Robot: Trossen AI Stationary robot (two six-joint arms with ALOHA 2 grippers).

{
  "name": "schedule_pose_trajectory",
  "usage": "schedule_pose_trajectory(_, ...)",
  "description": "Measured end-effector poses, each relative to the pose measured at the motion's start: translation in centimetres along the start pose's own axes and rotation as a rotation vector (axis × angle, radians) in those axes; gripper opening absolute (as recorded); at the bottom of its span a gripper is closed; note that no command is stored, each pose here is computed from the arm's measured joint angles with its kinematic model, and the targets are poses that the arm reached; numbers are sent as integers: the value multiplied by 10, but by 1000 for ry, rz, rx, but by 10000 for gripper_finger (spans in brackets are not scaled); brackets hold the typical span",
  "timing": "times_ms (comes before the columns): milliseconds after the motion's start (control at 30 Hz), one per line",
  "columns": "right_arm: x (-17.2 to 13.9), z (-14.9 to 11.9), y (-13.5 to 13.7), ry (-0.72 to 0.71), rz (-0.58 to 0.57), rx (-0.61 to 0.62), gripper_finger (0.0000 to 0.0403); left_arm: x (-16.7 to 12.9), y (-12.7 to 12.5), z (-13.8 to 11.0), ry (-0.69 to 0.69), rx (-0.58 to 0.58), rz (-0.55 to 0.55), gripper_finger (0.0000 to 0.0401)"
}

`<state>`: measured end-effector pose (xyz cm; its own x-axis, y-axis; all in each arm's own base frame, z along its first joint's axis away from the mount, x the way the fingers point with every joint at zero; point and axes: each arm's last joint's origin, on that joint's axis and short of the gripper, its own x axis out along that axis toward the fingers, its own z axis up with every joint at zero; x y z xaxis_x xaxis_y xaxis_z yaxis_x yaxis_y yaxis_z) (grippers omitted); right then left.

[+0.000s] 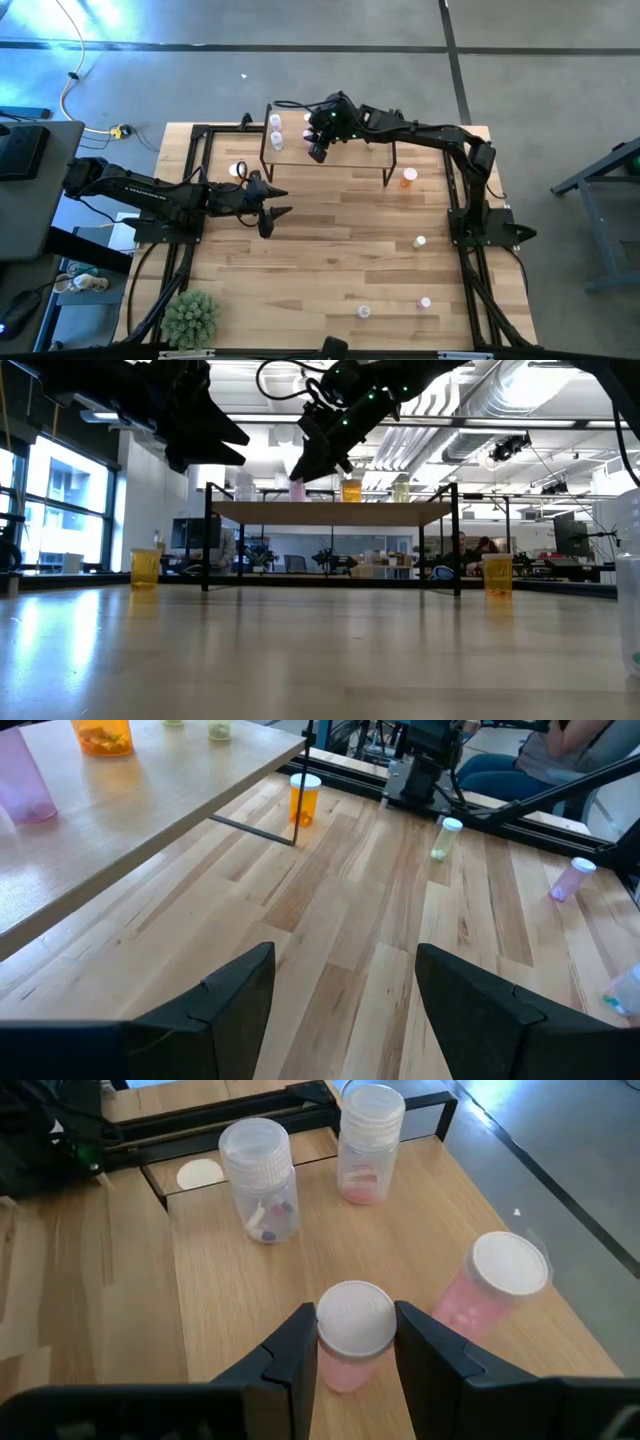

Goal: Pick and place medicine bottles onto shelf by color
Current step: Put the top pink pill bottle on the shelf aligned with the other pink pill bottle

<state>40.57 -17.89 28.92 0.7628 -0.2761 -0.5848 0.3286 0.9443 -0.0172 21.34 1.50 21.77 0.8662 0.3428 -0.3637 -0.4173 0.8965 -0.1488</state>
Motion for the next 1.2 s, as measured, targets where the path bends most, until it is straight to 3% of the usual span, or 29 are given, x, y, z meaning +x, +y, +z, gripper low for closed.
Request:
schedule_pose_trajectory(433, 0, -1, -1, 10, -47, -17, 159, 0, 0, 0, 0, 0, 0, 231)
schedule_pose_trajectory(1200, -12, 7, 11, -20, -43, -42, 163, 0, 0, 0, 0, 0, 0, 231)
